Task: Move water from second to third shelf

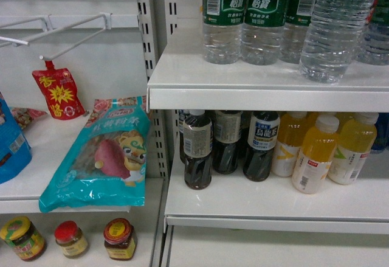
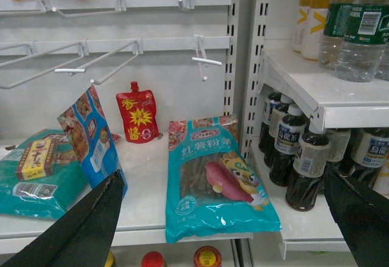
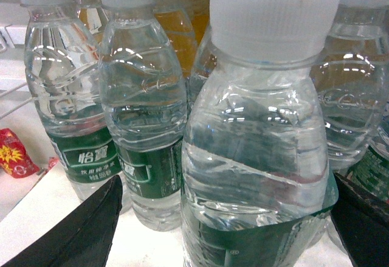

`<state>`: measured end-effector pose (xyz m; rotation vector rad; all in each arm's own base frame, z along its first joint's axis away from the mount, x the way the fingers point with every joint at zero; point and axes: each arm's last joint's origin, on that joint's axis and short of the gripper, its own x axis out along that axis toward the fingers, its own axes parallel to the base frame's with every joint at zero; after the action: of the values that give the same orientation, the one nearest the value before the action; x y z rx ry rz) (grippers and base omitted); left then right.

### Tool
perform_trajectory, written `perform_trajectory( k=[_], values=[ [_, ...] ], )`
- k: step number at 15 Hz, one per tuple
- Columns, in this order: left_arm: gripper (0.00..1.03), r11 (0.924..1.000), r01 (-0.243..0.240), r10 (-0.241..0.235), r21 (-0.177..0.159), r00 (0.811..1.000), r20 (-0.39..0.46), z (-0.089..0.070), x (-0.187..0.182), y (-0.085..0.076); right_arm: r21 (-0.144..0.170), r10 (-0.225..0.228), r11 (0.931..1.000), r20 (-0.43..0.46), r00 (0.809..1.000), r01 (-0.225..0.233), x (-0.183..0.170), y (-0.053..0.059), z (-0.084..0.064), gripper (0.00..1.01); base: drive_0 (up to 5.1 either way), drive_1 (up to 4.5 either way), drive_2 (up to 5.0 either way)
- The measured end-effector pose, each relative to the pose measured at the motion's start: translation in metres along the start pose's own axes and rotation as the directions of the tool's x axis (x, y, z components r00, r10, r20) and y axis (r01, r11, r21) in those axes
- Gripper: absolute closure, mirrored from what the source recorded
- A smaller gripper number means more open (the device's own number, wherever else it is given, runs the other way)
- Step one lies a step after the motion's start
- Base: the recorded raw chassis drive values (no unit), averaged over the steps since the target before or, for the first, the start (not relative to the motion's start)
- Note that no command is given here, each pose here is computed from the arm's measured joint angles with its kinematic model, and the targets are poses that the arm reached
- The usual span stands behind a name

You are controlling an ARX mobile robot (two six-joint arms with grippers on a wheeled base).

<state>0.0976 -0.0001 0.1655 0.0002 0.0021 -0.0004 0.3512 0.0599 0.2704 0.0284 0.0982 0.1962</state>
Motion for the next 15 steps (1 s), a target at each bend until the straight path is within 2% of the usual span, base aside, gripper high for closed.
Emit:
perform_trajectory(
  k=[2,6,7,9,10,11,12,13,14,15],
  values=[
    [0.05,1.0,0.0,0.0,0.0,1.0,0.0,0.0,0.0,0.0,-0.002,-0.006,1.0,-0.003,1.0,0.006,-0.013,-0.003,0.0,0.03,0.0,0.0,0.0],
    [0.05,1.0,0.0,0.0,0.0,1.0,0.0,0.0,0.0,0.0,-0.002,0.038,0.9993,0.032,0.999,-0.038,-0.059,-0.004,0.003,0.03,0.0,0.0,0.0],
    [0.05,1.0,0.0,0.0,0.0,1.0,0.0,0.0,0.0,0.0,-0.001,0.039,0.9993,0.046,0.998,-0.039,-0.074,-0.006,0.003,0.03,0.0,0.0,0.0],
    [0.05,1.0,0.0,0.0,0.0,1.0,0.0,0.0,0.0,0.0,0.021,0.057,0.9981,0.057,0.997,-0.058,-0.117,-0.005,-0.002,0.03,0.0,0.0,0.0],
    [0.05,1.0,0.0,0.0,0.0,1.0,0.0,0.0,0.0,0.0,0.016,0.047,0.9987,0.078,0.996,-0.048,-0.141,-0.003,-0.005,0.04,0.0,0.0,0.0],
    [0.05,1.0,0.0,0.0,0.0,1.0,0.0,0.0,0.0,0.0,0.0,-0.067,0.9977,0.088,0.994,0.067,-0.16,0.001,-0.012,0.16,0.0,0.0,0.0],
    [0.05,1.0,0.0,0.0,0.0,1.0,0.0,0.0,0.0,0.0,-0.005,-0.154,0.988,0.076,0.985,0.154,-0.179,-0.002,-0.028,0.28,0.0,0.0,0.0],
    [0.05,1.0,0.0,0.0,0.0,1.0,0.0,0.0,0.0,0.0,-0.007,-0.197,0.9801,0.084,0.977,0.198,-0.195,-0.007,-0.044,0.43,0.0,0.0,0.0],
    [0.05,1.0,0.0,0.0,0.0,1.0,0.0,0.0,0.0,0.0,-0.008,-0.202,0.9789,0.104,0.974,0.204,-0.199,-0.008,-0.049,0.52,0.0,0.0,0.0],
    [0.05,1.0,0.0,0.0,0.0,1.0,0.0,0.0,0.0,0.0,-0.007,-0.204,0.9785,0.11,0.973,0.206,-0.201,-0.008,-0.05,0.56,0.0,0.0,0.0]
  ],
)
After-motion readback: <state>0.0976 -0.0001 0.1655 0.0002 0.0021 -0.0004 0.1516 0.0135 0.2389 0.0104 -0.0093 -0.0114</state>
